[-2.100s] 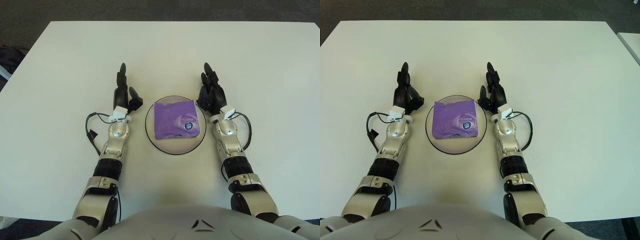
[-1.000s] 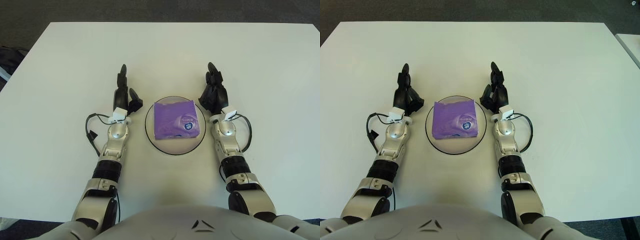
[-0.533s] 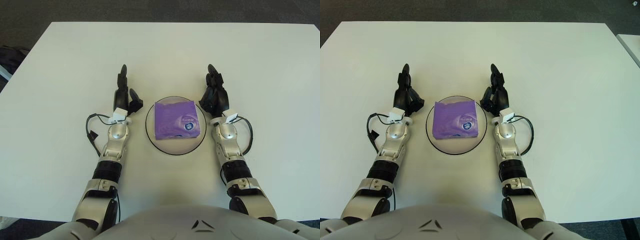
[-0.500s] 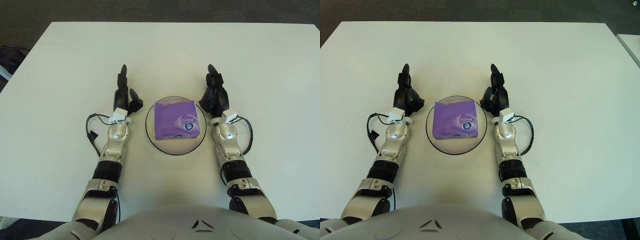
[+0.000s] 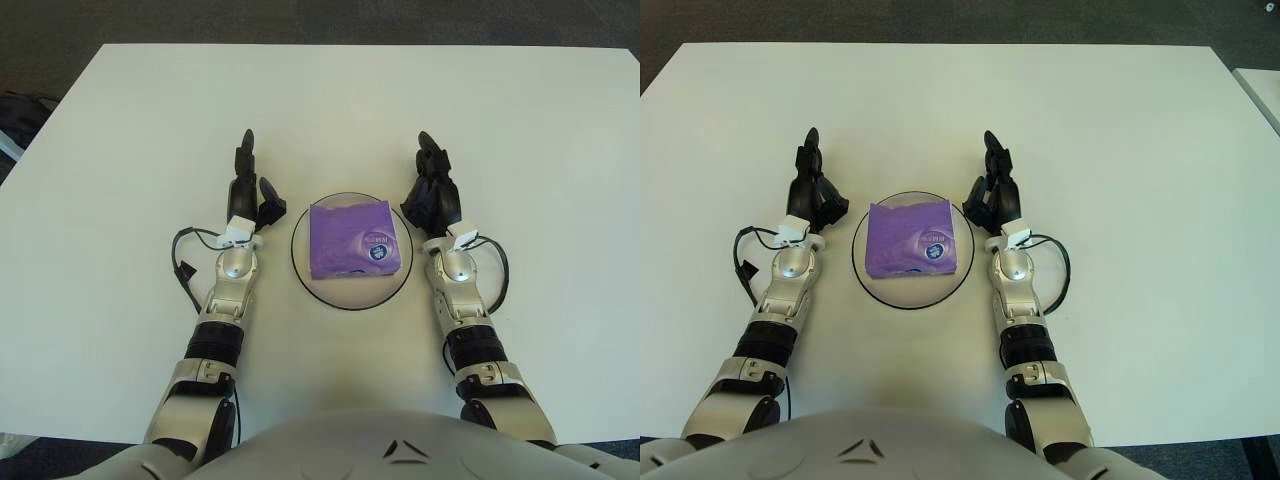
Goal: Put the tissue paper into the plate.
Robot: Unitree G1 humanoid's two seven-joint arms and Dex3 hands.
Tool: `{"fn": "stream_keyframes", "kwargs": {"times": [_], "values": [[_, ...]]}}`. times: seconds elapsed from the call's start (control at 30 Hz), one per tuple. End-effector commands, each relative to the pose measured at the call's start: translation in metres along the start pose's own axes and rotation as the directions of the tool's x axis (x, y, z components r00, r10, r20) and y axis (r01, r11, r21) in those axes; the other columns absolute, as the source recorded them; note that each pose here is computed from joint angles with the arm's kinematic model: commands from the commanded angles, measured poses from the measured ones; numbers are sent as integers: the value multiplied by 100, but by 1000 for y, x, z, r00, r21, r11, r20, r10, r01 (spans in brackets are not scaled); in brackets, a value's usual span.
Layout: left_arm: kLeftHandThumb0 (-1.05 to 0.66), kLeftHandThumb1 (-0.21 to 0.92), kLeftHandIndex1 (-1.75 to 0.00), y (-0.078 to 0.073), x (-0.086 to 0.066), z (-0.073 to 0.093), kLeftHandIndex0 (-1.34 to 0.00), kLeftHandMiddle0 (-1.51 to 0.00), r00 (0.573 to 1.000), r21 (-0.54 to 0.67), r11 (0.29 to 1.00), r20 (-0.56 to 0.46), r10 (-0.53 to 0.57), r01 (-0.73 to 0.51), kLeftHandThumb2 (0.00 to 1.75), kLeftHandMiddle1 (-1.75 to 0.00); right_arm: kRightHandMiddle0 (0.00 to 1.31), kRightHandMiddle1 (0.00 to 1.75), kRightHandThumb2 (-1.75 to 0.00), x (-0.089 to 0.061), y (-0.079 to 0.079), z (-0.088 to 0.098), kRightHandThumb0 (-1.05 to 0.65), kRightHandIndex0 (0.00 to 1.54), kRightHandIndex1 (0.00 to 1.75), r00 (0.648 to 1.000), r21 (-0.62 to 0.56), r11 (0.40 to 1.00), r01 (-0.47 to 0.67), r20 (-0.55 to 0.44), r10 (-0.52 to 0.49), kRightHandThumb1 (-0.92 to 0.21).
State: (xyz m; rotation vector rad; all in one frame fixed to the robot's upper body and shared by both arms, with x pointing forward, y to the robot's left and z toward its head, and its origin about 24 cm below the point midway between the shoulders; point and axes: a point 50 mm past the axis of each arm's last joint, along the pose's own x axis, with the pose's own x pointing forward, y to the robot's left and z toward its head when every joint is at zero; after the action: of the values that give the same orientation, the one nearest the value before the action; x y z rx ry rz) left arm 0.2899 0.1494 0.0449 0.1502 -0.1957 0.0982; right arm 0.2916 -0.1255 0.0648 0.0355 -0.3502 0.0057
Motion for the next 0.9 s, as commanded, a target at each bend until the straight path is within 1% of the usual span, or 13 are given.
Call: {"fn": "stream_keyframes", "kwargs": {"times": [0.0, 0.4, 0.87], "values": [[-89, 92, -20, 3, -45, -52, 0, -5, 967, 37, 999, -256, -4, 13, 121, 0, 0, 38, -110, -21, -13, -24, -77, 19, 3, 989, -33, 999, 39, -143, -43, -92], [-89, 92, -19, 3, -45, -52, 0, -5, 967, 38, 999, -254, -3, 13, 121, 0, 0, 37, -108, -22, -17, -27, -75, 19, 3, 983, -38, 997, 60, -169, -65, -92], [-88, 92, -20, 3, -46, -52, 0, -6, 968, 43, 999, -251, -3, 15, 121, 0, 0, 33, -103, -22, -23, -28, -75, 18, 2, 980, -44, 996, 83, -175, -90, -92]]}}
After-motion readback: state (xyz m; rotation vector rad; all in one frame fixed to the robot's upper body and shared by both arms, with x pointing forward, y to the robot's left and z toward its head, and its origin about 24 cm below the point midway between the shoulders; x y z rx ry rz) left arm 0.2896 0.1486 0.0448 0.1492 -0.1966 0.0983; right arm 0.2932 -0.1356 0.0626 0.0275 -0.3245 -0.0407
